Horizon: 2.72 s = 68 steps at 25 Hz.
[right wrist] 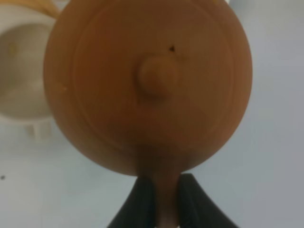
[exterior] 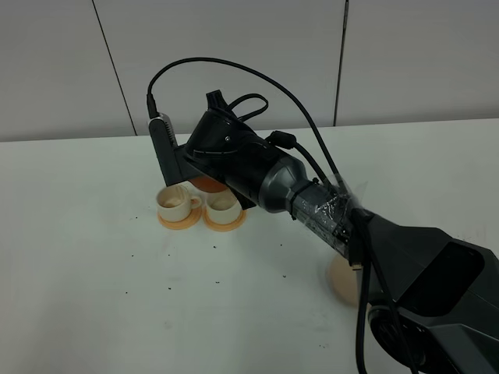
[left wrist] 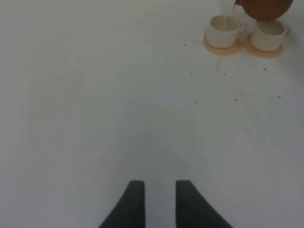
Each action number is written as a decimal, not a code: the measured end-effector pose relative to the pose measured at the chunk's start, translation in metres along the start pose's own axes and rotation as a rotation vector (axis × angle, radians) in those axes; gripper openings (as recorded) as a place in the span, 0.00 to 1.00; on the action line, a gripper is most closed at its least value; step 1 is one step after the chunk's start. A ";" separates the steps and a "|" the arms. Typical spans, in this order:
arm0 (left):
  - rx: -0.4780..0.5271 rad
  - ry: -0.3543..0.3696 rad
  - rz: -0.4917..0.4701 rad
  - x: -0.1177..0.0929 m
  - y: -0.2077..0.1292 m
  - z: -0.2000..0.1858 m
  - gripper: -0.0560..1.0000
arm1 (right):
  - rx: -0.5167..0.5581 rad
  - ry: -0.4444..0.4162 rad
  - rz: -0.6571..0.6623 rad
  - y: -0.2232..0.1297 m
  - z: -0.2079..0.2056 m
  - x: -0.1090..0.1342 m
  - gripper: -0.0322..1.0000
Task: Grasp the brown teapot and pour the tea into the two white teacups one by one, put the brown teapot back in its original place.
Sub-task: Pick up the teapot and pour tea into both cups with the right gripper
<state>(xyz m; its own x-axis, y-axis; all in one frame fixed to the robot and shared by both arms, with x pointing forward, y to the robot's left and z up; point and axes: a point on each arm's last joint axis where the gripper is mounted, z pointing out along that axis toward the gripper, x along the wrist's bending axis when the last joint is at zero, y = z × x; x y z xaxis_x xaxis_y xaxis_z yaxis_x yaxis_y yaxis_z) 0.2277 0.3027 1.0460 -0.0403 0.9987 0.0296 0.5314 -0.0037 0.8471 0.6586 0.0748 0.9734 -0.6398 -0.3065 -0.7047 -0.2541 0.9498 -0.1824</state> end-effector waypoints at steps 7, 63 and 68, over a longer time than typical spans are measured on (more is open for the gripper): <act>0.000 0.000 0.000 0.000 0.000 0.000 0.27 | 0.005 -0.012 -0.018 0.005 -0.004 0.000 0.12; 0.000 0.000 0.000 0.000 0.000 0.000 0.27 | 0.062 -0.077 -0.097 0.002 -0.007 -0.006 0.12; 0.000 0.000 0.000 0.000 0.000 0.000 0.27 | 0.060 -0.080 -0.096 0.002 -0.007 -0.007 0.12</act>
<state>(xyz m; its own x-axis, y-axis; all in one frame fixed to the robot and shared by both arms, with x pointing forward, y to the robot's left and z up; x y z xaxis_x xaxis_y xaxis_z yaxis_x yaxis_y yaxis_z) 0.2277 0.3027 1.0460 -0.0403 0.9987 0.0296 0.5314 -0.0037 0.8471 0.6569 0.0781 0.9828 -0.5542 -0.3928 -0.7339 -0.2661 0.9190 -0.2909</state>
